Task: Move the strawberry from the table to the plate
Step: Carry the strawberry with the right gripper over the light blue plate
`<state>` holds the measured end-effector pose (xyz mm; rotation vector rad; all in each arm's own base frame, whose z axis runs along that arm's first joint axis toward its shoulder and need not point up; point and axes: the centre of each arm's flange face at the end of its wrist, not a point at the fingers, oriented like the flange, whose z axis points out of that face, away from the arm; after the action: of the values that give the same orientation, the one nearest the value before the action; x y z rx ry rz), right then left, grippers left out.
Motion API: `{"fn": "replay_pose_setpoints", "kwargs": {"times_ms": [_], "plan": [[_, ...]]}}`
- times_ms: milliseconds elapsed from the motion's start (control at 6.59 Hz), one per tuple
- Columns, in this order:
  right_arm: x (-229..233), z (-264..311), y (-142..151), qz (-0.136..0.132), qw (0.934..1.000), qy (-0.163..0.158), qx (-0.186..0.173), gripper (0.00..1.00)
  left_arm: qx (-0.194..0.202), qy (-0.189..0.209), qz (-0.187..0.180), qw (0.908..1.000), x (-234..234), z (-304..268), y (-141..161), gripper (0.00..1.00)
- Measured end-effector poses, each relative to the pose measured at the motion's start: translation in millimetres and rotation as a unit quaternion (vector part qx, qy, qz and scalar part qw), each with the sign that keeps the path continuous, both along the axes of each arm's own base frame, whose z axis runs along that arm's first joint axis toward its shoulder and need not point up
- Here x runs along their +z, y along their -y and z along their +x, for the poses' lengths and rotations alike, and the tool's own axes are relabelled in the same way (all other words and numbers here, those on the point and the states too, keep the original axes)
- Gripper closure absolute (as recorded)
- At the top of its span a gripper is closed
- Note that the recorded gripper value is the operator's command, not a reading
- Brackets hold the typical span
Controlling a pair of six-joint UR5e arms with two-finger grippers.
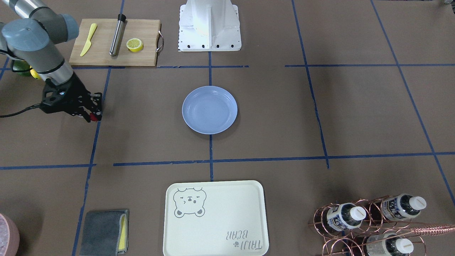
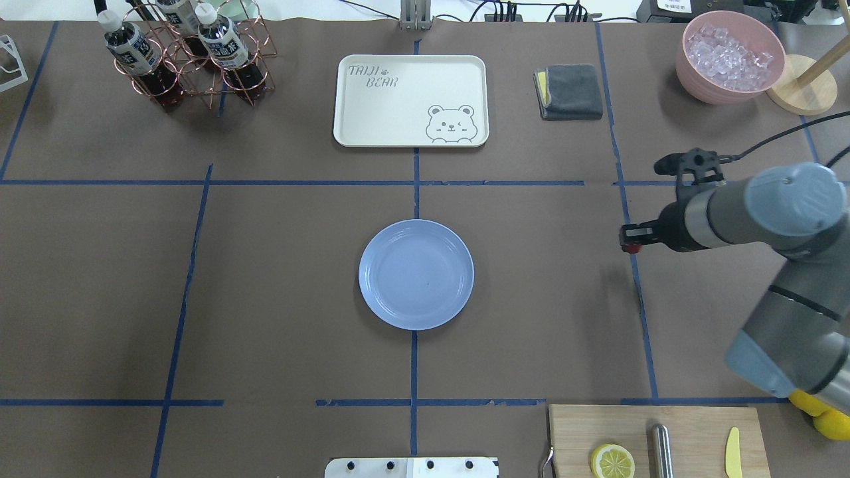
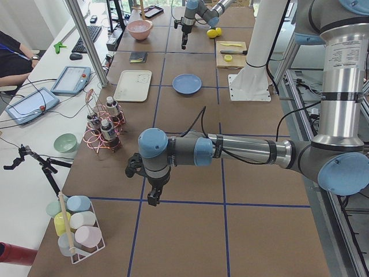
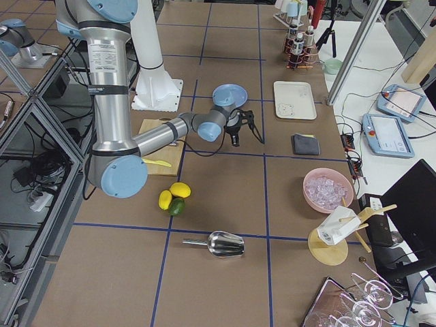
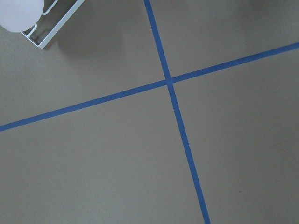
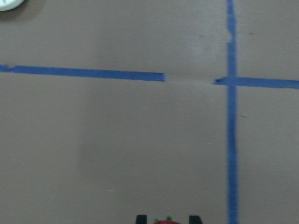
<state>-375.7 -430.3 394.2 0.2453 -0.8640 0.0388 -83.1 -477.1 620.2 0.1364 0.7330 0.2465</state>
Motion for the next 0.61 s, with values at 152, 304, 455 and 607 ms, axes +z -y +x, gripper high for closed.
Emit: {"fn": "replay_pose_setpoints", "kwargs": {"times_ms": [152, 304, 455, 607], "plan": [[-74.2, -58.4, -4.0, -0.023, 0.9996, -0.006, 0.014, 1.0, 0.0, 0.0, 0.001, 1.0, -1.2, 0.0, 0.6, 0.0], [-137.1, -109.1, -15.2, -0.041, 0.9987, -0.01, 0.029, 1.0, 0.0, 0.0, 0.002, 1.0, -2.4, 0.0, 1.3, 0.0], [-179.8, -154.4, -19.7, -0.054, 0.9975, -0.012, 0.042, 1.0, 0.0, 0.0, 0.006, 1.0, -5.4, 0.0, 1.7, 0.0], [-204.9, -199.7, -19.5, -0.065, 0.9962, -0.022, 0.053, 1.0, 0.0, 0.0, 0.009, 1.0, -9.3, 0.0, 1.9, 0.0]]}}
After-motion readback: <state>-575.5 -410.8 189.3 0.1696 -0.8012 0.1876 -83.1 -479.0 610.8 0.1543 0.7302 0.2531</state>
